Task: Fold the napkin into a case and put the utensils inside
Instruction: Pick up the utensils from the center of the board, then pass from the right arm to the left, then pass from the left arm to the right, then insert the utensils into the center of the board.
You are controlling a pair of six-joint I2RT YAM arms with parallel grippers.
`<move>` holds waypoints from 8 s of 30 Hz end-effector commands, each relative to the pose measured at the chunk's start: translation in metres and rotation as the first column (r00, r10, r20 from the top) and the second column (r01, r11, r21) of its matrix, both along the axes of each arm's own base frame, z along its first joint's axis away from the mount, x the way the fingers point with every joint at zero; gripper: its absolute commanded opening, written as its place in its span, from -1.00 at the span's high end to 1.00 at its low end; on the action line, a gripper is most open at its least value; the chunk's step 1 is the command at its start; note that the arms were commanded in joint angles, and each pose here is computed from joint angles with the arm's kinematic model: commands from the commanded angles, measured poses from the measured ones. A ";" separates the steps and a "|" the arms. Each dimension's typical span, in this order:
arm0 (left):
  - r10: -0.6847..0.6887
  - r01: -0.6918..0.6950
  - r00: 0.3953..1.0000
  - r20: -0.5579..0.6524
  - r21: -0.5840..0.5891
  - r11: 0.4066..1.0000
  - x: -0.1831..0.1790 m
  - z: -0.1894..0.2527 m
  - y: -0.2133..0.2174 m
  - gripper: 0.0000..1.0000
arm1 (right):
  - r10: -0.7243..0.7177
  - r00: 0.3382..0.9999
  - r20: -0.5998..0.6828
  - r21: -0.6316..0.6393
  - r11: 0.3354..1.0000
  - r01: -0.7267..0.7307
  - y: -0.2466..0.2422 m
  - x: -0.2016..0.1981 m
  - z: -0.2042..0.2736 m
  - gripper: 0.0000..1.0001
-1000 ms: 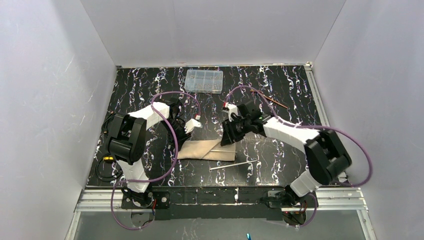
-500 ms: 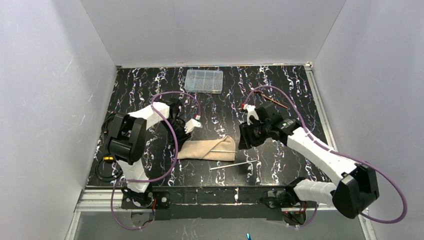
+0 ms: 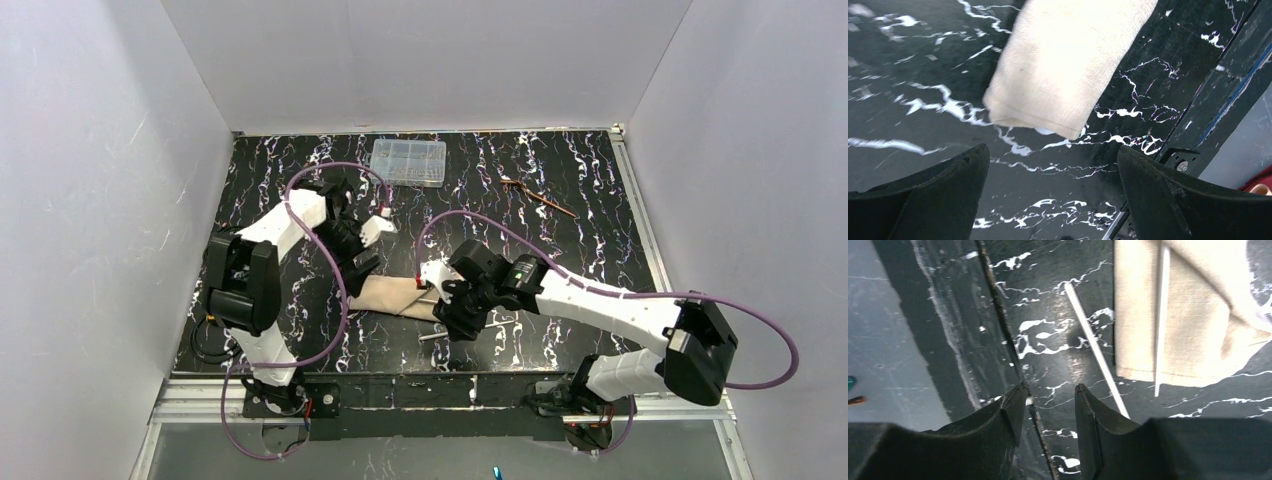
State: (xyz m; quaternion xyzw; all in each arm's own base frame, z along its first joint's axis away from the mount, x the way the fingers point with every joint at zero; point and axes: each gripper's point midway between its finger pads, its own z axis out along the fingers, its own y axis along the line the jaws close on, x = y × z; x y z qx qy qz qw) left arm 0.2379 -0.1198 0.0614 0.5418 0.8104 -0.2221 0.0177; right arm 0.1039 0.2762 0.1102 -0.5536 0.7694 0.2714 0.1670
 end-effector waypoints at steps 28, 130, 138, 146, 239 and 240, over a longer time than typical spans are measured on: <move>0.274 -0.263 0.960 0.063 -0.143 0.954 0.010 0.086 0.019 -0.97 | 0.233 0.949 0.211 -0.060 0.972 -0.225 0.052 0.008 -0.068 0.11; 0.391 -0.298 0.908 -0.153 -0.890 0.344 0.025 0.315 -0.063 1.00 | -0.057 0.958 -0.281 0.885 0.370 0.282 0.119 0.090 0.269 -0.26; 0.434 -0.331 0.884 -0.172 -0.887 0.323 0.033 0.323 -0.063 1.00 | -0.009 0.965 -0.260 0.892 0.381 0.244 0.158 0.076 0.253 -0.15; 0.434 -0.348 0.881 -0.190 -0.881 0.320 0.031 0.320 -0.063 1.00 | -0.004 0.967 -0.255 0.899 0.368 0.238 0.183 0.082 0.248 0.32; 0.378 -0.385 0.921 -0.097 -0.067 0.921 -0.001 -0.040 -0.008 0.64 | 0.050 0.989 0.142 -0.516 0.856 0.030 0.001 0.066 -0.046 0.97; 0.378 -0.385 0.921 -0.099 -0.069 0.920 -0.001 -0.039 -0.009 0.64 | 0.055 0.989 0.138 -0.514 0.857 0.024 0.004 0.064 -0.048 0.97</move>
